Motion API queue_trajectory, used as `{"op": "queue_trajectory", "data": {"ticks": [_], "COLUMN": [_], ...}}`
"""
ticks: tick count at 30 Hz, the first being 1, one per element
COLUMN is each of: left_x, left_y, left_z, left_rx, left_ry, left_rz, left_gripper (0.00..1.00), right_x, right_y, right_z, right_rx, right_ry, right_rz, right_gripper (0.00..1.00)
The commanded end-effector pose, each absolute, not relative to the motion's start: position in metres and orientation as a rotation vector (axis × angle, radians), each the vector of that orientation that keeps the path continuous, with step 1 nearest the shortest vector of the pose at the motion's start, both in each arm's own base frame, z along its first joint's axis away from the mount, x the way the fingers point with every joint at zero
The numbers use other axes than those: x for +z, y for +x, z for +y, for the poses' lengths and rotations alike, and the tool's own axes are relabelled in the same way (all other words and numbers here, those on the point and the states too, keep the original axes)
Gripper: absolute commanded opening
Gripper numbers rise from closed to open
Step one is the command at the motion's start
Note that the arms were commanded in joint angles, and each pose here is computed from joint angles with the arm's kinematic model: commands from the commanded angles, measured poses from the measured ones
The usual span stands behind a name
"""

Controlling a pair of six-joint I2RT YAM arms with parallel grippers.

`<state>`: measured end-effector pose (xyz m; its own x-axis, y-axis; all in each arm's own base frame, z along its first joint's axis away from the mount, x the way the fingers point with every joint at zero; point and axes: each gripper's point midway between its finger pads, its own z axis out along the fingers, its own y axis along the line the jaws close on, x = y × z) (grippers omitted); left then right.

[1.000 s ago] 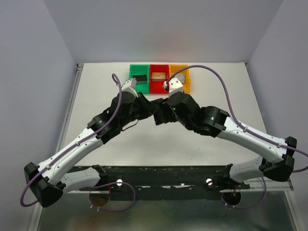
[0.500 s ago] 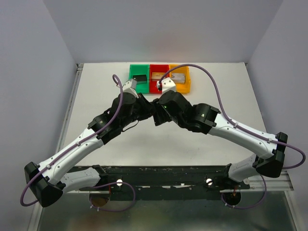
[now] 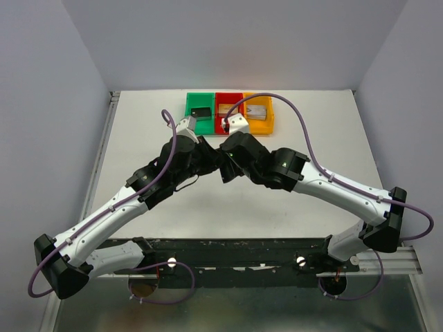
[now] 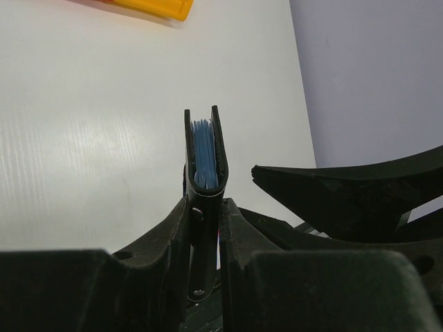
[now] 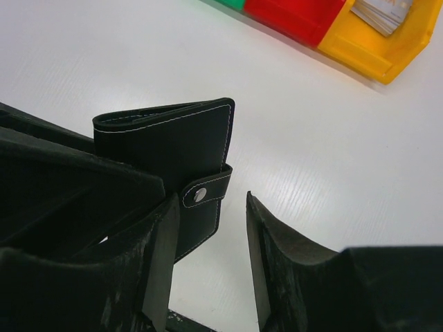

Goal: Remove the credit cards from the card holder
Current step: Open the card holder.

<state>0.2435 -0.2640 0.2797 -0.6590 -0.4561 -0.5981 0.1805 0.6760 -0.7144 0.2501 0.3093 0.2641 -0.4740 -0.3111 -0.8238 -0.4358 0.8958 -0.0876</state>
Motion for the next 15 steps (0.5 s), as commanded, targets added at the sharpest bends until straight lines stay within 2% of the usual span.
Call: {"op": "queue_trajectory", "data": {"ticks": [1,15], "left_x": [0.3079,0.3077], "left_y": [0.2361,0.2358], "left_z": [-0.2695,-0.2671], "left_rx": [-1.091,-1.087], "left_ry": [-0.193,-0.197], "left_rz": [1.987,1.979], "left_gripper": [0.0,0.0], "right_x": [0.2541,0.2502], "right_y": [0.2514,0.2508], "right_z": [0.3068,0.3057], "right_rx": [0.099,0.076], "right_ry": [-0.542,-0.565], "right_rz": [2.128,2.135], "right_gripper": [0.49,0.2]}}
